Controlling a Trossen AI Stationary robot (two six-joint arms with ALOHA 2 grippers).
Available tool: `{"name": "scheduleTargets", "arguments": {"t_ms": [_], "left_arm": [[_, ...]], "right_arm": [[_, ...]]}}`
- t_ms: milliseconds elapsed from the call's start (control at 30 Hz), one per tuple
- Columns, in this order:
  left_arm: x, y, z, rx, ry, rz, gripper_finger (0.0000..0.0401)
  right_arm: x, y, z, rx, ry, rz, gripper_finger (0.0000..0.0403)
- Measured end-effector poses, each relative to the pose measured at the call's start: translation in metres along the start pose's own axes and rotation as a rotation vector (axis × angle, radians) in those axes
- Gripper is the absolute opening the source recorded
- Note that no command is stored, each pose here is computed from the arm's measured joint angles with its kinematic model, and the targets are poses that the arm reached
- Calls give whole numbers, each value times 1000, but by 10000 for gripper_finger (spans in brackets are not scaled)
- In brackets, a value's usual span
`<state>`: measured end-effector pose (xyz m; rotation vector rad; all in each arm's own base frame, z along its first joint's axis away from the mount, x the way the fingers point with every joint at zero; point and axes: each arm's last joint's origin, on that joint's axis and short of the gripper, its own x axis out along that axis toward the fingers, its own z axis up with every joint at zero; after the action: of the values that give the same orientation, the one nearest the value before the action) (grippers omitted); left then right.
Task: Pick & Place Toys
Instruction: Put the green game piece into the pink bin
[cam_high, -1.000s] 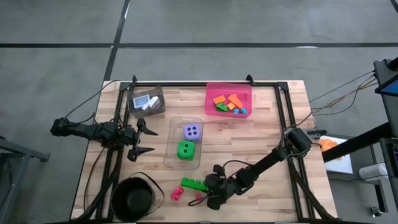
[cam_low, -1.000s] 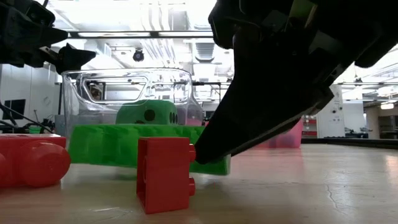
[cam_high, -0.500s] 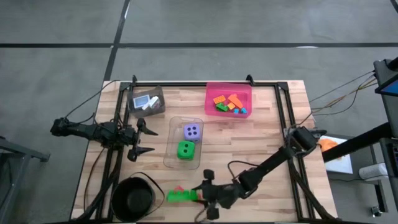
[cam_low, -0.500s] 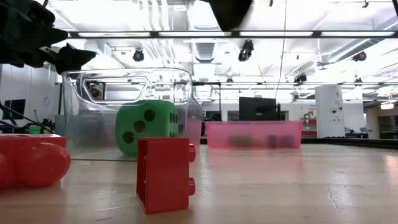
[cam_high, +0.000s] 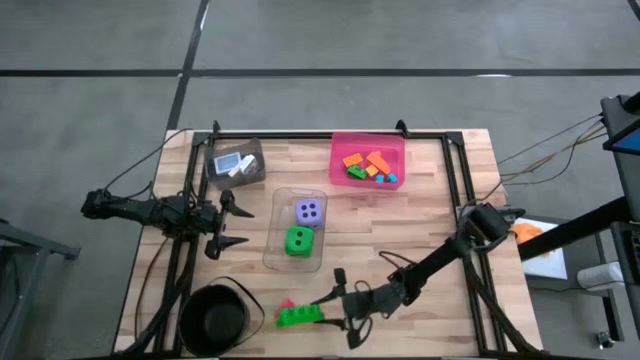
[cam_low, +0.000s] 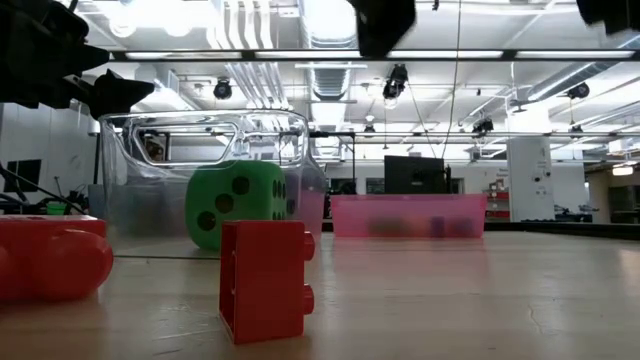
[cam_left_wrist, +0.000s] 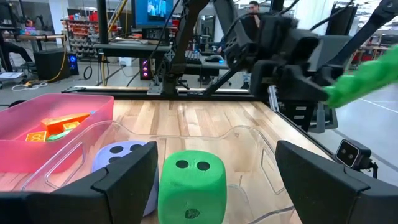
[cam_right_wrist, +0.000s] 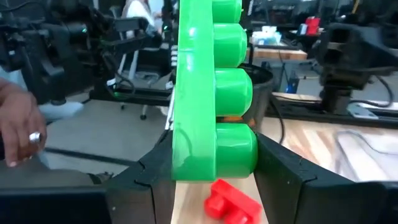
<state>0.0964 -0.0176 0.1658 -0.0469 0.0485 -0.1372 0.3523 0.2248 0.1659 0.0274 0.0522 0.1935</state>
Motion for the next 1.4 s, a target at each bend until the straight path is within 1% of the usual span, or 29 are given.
{"name": "scheduleTargets", "arguments": {"t_ms": [133,300,500,633,833,1067,1200,1400], "left_arm": [[0,0,0,0,0,0,327],[0,0,0,0,0,0,327],[0,0,0,0,0,0,327],[0,0,0,0,0,0,327],[0,0,0,0,0,0,327],[0,0,0,0,0,0,327],[0,0,0,0,0,0,327],[0,0,0,0,0,0,327]], "right_arm": [[-15,-13,-12,20,-40,-40,171],[-33,-33,-19,23,-16,-147,171],[-57,-60,-15,24,-5,-277,171],[-71,-83,-9,19,1,-398,171],[-94,-125,-2,-12,59,-627,171],[-118,-186,5,-15,172,-845,171],[-129,-220,2,6,259,-909,171],[-143,-264,-4,70,341,-943,171]]}}
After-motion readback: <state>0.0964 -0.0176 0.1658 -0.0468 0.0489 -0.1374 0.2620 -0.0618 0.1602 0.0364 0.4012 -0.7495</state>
